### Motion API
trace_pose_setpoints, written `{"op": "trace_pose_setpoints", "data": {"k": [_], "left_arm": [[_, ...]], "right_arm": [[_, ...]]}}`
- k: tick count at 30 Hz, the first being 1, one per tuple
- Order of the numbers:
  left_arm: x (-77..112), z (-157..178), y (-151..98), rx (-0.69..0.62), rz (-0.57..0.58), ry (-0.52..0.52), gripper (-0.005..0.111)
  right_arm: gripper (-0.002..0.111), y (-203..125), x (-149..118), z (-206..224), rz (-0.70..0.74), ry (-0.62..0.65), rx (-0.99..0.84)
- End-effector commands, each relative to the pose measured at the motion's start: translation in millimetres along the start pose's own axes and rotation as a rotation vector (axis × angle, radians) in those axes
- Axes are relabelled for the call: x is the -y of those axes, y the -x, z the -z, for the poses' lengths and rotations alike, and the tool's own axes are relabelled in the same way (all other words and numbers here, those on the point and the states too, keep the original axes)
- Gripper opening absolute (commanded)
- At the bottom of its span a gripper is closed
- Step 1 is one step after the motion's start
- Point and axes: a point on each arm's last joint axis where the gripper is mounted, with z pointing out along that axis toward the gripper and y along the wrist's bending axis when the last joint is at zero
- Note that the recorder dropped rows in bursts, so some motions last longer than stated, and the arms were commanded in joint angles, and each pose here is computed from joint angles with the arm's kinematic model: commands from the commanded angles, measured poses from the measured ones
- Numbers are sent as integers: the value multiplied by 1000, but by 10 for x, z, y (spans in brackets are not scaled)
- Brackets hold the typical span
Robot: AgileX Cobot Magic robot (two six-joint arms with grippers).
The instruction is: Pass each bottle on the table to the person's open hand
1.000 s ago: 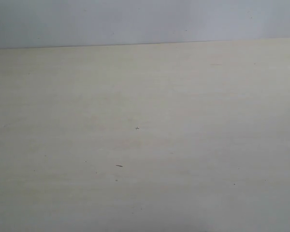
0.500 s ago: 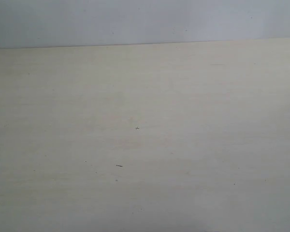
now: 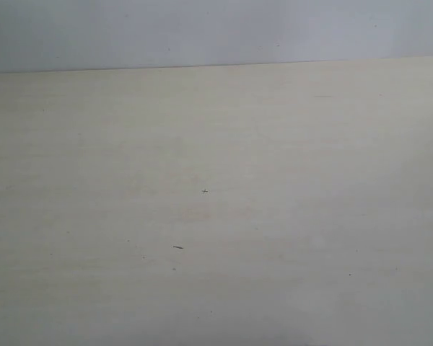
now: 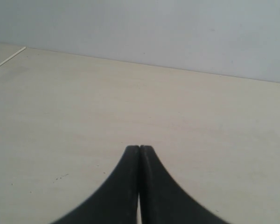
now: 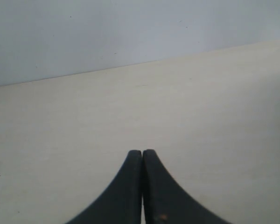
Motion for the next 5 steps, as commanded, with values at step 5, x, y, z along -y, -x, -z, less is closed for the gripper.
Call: {"op": "trace_pose_setpoints", "data": {"k": [5], "left_arm": [[-1,2,-6,6,4,0,0]], "right_arm": [[0,-10,2,-9,0,-3,-1]]}}
